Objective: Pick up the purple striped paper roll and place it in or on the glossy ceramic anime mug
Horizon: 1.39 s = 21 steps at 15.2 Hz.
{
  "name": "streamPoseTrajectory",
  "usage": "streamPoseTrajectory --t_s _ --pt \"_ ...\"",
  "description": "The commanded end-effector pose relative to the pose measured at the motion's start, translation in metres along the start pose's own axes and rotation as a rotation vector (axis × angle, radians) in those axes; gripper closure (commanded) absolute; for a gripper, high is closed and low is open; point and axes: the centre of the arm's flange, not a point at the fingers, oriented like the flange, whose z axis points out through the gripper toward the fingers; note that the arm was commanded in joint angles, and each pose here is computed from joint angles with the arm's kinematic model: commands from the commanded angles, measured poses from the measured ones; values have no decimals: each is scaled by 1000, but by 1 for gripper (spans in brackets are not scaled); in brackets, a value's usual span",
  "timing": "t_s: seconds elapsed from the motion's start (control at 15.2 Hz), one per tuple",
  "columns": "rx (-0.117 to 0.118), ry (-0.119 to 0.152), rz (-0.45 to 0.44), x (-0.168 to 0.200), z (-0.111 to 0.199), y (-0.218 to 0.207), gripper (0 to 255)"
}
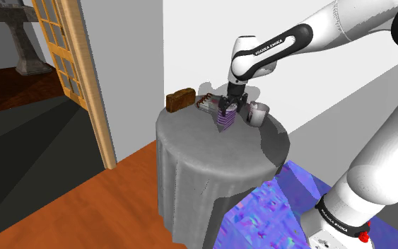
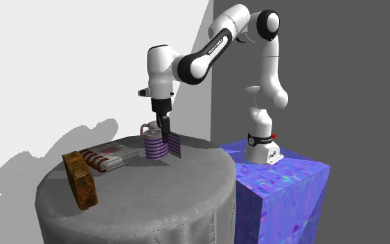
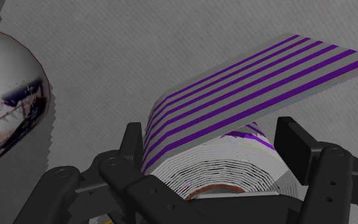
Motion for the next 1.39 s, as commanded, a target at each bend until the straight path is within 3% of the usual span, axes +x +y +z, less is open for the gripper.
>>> streamPoseTrajectory --t_s 0.0,1.32 --pt "0 1 0 0 -11 0 255" --pt "0 1 0 -1 -116 2 255"
